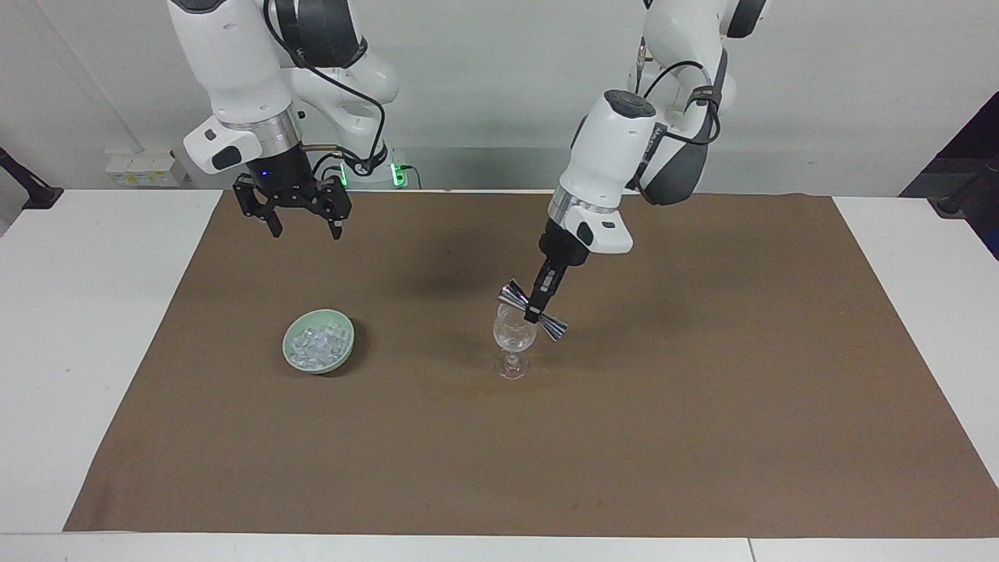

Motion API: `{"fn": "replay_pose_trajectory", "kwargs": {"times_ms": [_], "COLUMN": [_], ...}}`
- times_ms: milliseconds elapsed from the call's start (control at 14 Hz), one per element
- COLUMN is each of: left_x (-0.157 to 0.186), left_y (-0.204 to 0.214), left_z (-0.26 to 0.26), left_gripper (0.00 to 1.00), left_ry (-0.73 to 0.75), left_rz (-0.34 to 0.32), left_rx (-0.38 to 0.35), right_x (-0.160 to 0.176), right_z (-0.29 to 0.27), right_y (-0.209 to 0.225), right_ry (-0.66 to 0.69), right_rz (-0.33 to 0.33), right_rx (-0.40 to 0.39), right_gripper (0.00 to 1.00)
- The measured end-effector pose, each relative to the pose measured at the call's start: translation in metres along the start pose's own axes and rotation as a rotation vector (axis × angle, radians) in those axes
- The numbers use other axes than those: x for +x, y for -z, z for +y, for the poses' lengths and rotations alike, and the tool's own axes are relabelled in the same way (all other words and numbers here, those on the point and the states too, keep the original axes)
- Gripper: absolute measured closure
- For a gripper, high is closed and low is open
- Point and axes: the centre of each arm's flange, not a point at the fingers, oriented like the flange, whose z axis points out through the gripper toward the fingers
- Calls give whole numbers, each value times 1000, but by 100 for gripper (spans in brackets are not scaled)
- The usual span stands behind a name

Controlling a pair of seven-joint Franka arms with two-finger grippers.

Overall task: Pour wine and add ice with both arms
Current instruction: 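Turn the dark cup upright and draw it back from the glass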

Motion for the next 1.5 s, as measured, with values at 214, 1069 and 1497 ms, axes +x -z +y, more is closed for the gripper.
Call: {"fn": "replay_pose_trajectory", "kwargs": {"times_ms": [214, 1069, 1497], "left_x": [54, 293, 362], "left_y": [10, 47, 12], "left_z": [11, -7, -57], "left_gripper": [78, 78, 78], "left_ry": [229, 939, 1170], "left_rz": [-101, -364, -424], "left_rx": [-9, -102, -84], "right_x": [0, 0, 0], "right_z": [0, 0, 0], "right_y": [0, 0, 0], "right_ry": [0, 0, 0], "right_rz": [0, 0, 0], "right_rx": [0, 0, 0], "right_gripper": [0, 0, 0]}}
